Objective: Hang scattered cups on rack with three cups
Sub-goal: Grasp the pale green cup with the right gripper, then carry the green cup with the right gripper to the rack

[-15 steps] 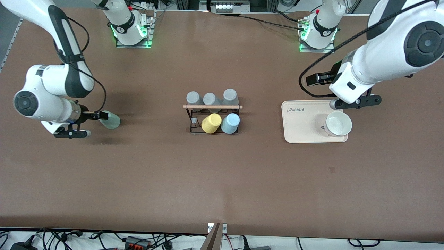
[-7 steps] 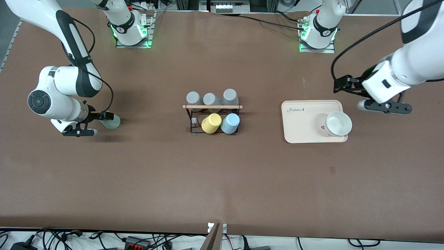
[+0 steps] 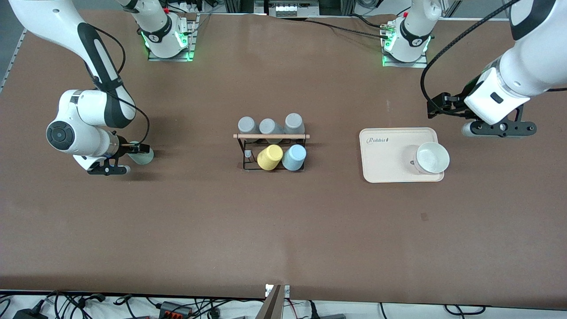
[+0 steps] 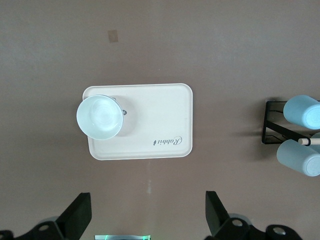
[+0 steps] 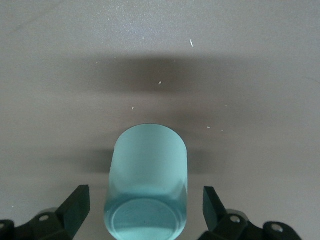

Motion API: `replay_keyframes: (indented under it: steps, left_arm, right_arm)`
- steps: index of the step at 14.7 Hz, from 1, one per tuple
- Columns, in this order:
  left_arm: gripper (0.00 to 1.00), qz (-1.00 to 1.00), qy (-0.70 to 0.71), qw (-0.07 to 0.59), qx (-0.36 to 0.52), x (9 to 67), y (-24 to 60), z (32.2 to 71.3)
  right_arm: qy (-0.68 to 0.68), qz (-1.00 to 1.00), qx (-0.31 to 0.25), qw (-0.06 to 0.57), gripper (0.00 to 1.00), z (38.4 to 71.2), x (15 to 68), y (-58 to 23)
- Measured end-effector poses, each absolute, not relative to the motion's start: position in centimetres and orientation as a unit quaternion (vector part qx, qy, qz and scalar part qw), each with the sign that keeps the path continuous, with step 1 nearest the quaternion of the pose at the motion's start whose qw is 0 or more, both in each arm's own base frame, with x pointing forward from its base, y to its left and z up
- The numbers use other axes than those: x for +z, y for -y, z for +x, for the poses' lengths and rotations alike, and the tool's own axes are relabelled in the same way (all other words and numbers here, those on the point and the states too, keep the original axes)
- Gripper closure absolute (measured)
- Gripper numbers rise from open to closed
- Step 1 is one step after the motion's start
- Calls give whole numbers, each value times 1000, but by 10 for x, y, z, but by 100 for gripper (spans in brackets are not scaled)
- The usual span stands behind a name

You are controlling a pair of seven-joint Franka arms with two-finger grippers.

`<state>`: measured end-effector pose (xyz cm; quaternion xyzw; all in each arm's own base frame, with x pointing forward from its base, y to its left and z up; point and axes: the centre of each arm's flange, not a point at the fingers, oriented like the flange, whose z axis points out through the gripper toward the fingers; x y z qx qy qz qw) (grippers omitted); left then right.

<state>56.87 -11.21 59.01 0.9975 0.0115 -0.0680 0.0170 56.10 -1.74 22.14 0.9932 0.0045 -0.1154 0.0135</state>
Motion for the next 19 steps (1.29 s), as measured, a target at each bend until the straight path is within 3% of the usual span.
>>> replay_keyframes:
  steps: [3, 4, 10, 16, 19]
  left_arm:
    - [0, 998, -12, 18, -62, 591, 112, 569]
    - [0, 998, -13, 19, -57, 589, 112, 571]
    - [0, 998, -14, 22, -49, 587, 111, 572]
    - [0, 999, -15, 23, -45, 590, 111, 572]
    - [0, 999, -16, 25, -41, 593, 111, 571]
  right_arm:
    - [-4, 993, -115, 13, 29, 561, 222, 17]
    - [-4, 993, -113, 13, 34, 562, 224, 18]
    - [-15, 993, -116, 12, 34, 571, 238, 9]
    - [-30, 994, -105, 0, 34, 629, 403, -100]
    - [-59, 996, -74, -2, 34, 631, 437, -161]
